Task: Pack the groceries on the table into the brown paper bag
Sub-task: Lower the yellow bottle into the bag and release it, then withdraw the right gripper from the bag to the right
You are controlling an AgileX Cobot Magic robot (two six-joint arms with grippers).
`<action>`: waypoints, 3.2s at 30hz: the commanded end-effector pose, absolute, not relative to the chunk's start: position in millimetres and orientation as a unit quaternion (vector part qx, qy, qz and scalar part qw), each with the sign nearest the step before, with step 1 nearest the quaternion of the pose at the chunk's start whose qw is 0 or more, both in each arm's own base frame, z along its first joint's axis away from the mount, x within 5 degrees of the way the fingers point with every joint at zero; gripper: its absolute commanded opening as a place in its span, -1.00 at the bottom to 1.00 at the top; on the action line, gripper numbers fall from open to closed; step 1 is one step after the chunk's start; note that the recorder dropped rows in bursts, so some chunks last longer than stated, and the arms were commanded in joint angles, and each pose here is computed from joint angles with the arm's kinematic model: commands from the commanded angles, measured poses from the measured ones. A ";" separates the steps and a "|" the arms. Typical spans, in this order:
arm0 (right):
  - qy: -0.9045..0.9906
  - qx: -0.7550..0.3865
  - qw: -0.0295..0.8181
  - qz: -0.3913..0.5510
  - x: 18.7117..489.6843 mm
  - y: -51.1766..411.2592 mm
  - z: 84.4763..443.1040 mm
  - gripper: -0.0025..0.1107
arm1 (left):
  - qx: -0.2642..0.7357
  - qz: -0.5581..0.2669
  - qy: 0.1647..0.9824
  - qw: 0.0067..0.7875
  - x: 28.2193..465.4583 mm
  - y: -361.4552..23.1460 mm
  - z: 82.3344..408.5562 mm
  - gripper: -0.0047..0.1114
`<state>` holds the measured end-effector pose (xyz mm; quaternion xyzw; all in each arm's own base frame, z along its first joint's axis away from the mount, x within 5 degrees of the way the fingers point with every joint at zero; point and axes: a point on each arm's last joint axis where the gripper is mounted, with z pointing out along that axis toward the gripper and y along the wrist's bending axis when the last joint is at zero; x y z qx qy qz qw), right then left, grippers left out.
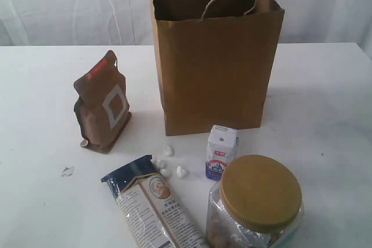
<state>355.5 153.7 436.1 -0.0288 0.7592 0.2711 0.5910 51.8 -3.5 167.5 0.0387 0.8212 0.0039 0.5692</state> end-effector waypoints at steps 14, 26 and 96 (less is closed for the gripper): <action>0.767 0.006 0.582 0.271 356.5 149.6 396.3 -0.96 | 0.037 0.000 0.821 0.569 51.6 -3.8 166.5 -0.92; 0.768 -0.010 0.586 0.259 356.9 149.8 395.5 -0.96 | 0.037 0.000 0.821 0.569 51.6 -3.8 166.5 -0.92; 0.893 -0.080 0.433 0.091 147.9 24.3 305.6 -0.96 | 0.037 0.000 0.821 0.569 51.6 -3.8 166.5 -0.92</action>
